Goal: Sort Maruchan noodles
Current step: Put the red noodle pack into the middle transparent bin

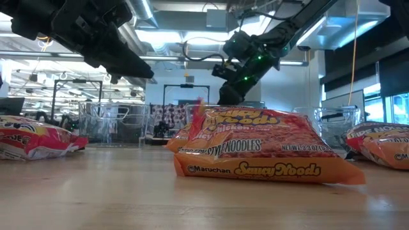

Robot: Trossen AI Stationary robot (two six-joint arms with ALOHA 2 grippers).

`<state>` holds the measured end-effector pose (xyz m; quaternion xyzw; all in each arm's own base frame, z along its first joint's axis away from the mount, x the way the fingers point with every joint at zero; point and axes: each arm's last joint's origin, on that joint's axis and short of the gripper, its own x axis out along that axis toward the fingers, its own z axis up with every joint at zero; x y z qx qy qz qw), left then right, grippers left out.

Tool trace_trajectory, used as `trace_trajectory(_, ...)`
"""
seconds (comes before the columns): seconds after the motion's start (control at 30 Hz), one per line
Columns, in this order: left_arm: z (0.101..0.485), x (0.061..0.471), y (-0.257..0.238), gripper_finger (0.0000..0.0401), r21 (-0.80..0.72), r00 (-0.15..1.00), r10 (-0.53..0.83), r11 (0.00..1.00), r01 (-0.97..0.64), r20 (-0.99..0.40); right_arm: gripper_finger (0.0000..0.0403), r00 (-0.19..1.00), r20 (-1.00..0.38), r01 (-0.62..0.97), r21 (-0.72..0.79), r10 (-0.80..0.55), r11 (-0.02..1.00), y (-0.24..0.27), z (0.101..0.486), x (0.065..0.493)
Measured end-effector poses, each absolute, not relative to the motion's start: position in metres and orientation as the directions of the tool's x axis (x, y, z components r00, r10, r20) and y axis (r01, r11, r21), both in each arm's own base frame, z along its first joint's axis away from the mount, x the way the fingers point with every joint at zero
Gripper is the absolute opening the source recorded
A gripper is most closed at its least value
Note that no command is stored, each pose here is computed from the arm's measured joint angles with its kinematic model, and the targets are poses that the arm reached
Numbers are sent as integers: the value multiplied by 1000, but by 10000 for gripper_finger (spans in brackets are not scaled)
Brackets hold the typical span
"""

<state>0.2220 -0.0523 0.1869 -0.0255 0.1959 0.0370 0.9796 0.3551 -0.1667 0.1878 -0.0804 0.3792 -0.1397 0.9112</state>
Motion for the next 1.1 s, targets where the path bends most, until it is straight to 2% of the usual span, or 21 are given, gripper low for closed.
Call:
trace_trajectory(0.17, 187, 222, -52, 105, -37, 922, 62, 996, -82, -383, 140, 661, -665, 238, -255, -349, 937, -168, 188, 355)
trace_trajectory(0.3, 188, 222, -52, 105, -39, 924, 61, 996, -82, -378, 185, 648, -673, 238, -264, -355, 935, -168, 193, 356)
trace_trajectory(0.5, 187, 222, -52, 105, -47, 919, 72, 994, -98, -387, 210, 645, -687, 206, -266, -335, 942, -151, 250, 352)
trace_trajectory(0.67, 189, 218, -52, 105, -93, 888, 61, 989, -116, -456, 211, 681, -687, 136, -223, -254, 965, -109, 282, 340)
trace_trajectory(0.77, 200, 213, -51, 105, -132, 820, 47, 980, -148, -571, 211, 705, -681, 84, -197, -198, 977, -79, 279, 335)
trace_trajectory(0.93, 221, 196, -57, 105, -161, 640, -1, 968, -192, -769, 211, 742, -666, -19, -134, -75, 991, -31, 246, 335)
trace_trajectory(1.1, 219, 170, -59, 105, -122, 338, -7, 940, -320, -941, 211, 823, -566, -93, -62, 41, 994, 19, 211, 330)
